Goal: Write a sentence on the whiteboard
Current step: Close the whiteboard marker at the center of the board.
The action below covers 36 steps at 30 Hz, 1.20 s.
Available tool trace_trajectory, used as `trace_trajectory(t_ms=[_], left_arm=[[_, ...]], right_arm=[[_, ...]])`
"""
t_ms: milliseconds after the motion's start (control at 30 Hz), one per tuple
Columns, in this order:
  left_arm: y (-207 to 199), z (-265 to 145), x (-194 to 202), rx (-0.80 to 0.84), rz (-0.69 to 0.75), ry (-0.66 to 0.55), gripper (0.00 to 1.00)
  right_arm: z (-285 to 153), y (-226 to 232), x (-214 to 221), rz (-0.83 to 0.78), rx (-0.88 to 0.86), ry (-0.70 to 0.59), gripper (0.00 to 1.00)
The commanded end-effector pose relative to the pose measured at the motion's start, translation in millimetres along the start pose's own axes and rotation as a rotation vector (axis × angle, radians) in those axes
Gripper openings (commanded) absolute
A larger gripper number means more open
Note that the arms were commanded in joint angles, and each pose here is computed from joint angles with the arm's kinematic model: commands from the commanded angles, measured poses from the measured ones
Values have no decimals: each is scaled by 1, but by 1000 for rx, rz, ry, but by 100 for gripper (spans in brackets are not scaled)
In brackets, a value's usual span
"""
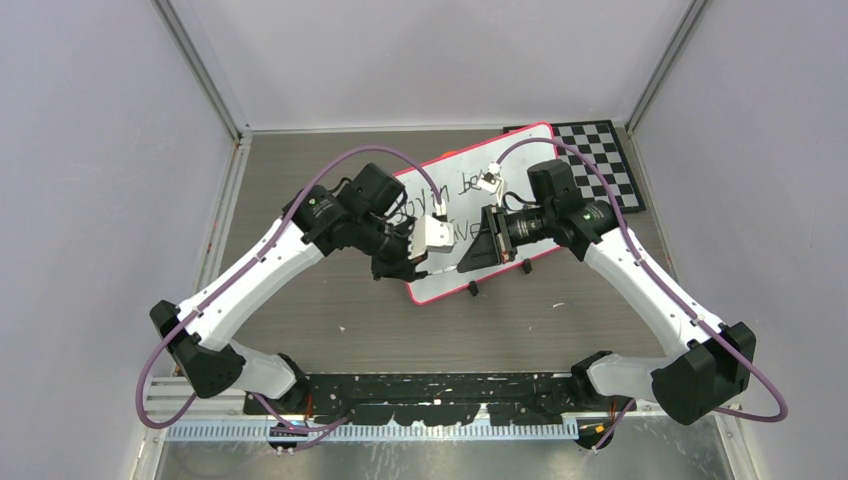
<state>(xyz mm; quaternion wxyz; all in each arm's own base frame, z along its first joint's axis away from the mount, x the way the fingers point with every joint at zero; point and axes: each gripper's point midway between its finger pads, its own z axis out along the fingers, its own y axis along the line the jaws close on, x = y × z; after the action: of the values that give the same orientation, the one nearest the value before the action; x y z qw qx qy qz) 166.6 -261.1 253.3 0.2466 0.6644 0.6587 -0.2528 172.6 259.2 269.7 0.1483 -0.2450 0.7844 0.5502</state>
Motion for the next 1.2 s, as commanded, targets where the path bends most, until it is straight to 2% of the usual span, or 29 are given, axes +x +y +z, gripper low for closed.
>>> trace_trajectory(t_ms=[0,1167], left_arm=[[-7,-2,-9,24,24,-28,0],[-7,4,7,20,26,31,0]], right_arm=[[-4,18,-11,-63,-37,-25,0],[-5,22,-8,-81,-48,-18,0]])
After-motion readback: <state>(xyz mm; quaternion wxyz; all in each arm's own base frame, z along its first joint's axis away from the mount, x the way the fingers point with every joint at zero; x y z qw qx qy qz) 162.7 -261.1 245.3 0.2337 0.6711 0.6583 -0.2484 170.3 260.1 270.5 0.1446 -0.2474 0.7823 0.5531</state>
